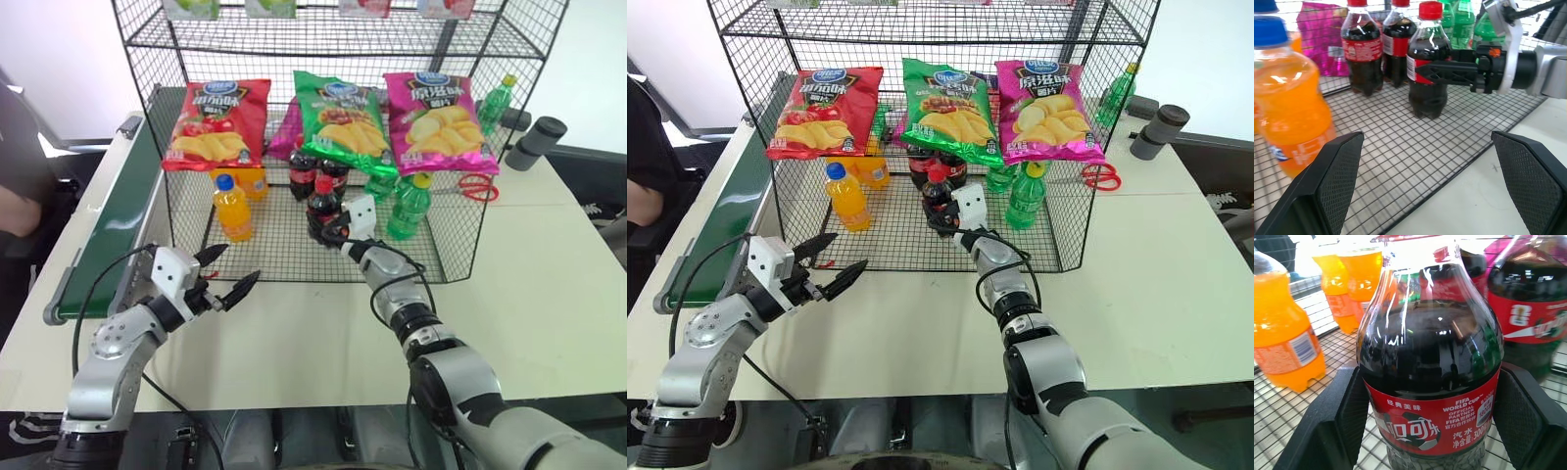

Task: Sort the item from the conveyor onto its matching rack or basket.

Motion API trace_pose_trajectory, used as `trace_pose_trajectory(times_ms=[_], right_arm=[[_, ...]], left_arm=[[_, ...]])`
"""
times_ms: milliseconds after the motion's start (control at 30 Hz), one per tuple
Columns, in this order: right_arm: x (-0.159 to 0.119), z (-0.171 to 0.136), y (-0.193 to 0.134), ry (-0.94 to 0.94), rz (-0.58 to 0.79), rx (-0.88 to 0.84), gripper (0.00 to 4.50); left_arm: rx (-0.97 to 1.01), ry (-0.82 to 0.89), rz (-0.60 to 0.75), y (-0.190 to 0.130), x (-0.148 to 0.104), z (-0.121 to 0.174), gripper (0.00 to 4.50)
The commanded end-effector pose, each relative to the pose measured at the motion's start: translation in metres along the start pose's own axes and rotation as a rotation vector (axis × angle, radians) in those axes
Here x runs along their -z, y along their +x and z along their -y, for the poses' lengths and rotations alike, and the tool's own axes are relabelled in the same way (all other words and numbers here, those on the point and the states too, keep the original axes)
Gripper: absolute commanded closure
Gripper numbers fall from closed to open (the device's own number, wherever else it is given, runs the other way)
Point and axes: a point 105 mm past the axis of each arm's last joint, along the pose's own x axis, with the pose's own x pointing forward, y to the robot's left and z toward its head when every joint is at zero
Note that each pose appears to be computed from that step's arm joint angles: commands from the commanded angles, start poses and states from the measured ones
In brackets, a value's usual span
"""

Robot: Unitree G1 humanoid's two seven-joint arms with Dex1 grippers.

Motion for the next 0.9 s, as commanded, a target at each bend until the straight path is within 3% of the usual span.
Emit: trace_pose_trajectory(times_ms=[33,267,567,900], right_arm=[[-0.02,-0.003,0.006,0.0,0.076,-0.021,0.15],[-0.025,-0.003,0.001,-0.043,0.106,-0.057,0.06],[-0.025,0.014,-0.031,-0.125,0.1,-0.102,0.06],[-0.052,0.038,-0.114,-0.231,0.037,-0.208,0.06]], left_arm=[[0.017,0.03,0.034,0.003,-0.012,0.003,0.0],[0.027,0.025,0.036,0.006,-0.012,0.004,0.0],[0.021,0.01,0.04,0.008,-0.014,0.003,0.0],[-0.057,0.02,-0.051,-0.002,-0.006,-0.02,0.0]])
